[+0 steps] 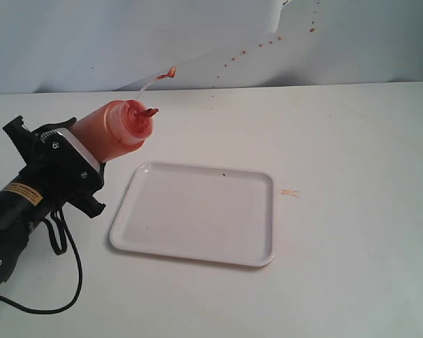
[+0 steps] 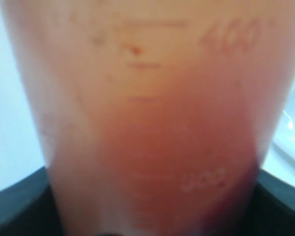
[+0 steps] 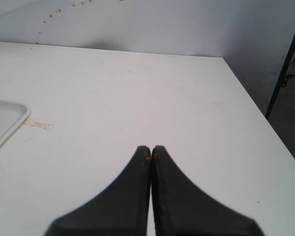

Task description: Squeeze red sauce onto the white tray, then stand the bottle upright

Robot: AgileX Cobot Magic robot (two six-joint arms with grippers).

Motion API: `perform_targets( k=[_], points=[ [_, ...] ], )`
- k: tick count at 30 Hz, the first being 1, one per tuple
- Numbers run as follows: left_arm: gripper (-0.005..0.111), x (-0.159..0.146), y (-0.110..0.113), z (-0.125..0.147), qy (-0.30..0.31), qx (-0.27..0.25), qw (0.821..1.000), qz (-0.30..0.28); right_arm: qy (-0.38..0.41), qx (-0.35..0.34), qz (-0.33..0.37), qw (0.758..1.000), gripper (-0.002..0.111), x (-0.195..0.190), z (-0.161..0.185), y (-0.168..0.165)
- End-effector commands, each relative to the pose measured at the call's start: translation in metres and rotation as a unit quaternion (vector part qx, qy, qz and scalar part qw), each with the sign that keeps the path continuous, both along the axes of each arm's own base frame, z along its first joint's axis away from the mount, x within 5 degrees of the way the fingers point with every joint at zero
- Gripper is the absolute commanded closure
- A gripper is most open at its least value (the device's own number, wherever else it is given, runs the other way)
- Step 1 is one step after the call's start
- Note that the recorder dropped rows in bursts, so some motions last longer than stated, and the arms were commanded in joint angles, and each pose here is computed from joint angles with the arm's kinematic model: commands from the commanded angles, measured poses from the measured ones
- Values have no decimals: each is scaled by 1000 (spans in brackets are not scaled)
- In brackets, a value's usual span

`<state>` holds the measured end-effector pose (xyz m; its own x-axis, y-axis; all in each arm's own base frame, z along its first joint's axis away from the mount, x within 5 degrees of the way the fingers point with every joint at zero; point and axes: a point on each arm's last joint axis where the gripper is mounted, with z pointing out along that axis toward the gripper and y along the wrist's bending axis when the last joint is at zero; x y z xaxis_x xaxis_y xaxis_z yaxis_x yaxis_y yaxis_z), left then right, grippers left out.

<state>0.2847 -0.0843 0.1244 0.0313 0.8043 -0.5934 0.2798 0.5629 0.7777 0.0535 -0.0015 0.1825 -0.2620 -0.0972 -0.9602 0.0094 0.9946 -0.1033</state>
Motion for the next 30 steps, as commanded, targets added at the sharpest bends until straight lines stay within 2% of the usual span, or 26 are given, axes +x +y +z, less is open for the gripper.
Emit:
perform_targets(
  k=[1,8,9,11,13,15,16,20,21,22,25,28,30],
  points=[
    [107,1,-1,10,-33,-12,999,0,-1,-1,-4,1000,108,0,-1,0],
    [107,1,-1,10,-33,-11,999,0,0,-6,-3,1000,108,0,-1,-1],
    [107,1,-1,10,-33,-11,999,1,-4,-28,-1,1000,108,0,0,-1],
    [107,1,-1,10,-33,-11,999,1,-26,-18,-1,999,108,1,4,-1],
    [107,1,-1,10,-33,-11,999,1,-66,76,-1,995,108,2,11,3],
    [107,1,-1,10,-33,-11,999,1,-148,165,-18,975,108,3,25,1],
    [107,1,-1,11,-36,-11,999,1,-188,249,-35,949,108,2,32,-3],
    [107,1,-1,12,-40,-12,999,1,-217,387,-65,894,108,1,36,-8],
    [107,1,-1,12,-40,-12,999,1,-221,444,-77,865,108,1,36,-10],
    [107,1,-1,12,-40,-11,999,1,-219,458,-78,858,108,1,35,-10],
    [107,1,-2,12,-41,-9,999,-7,-204,464,-65,860,108,1,36,-6],
    [107,0,-5,12,-42,-6,999,-21,-209,467,-24,859,108,-4,62,0],
    [107,0,-5,12,-42,-6,999,-23,-231,444,8,866,108,-11,88,4]
  ],
)
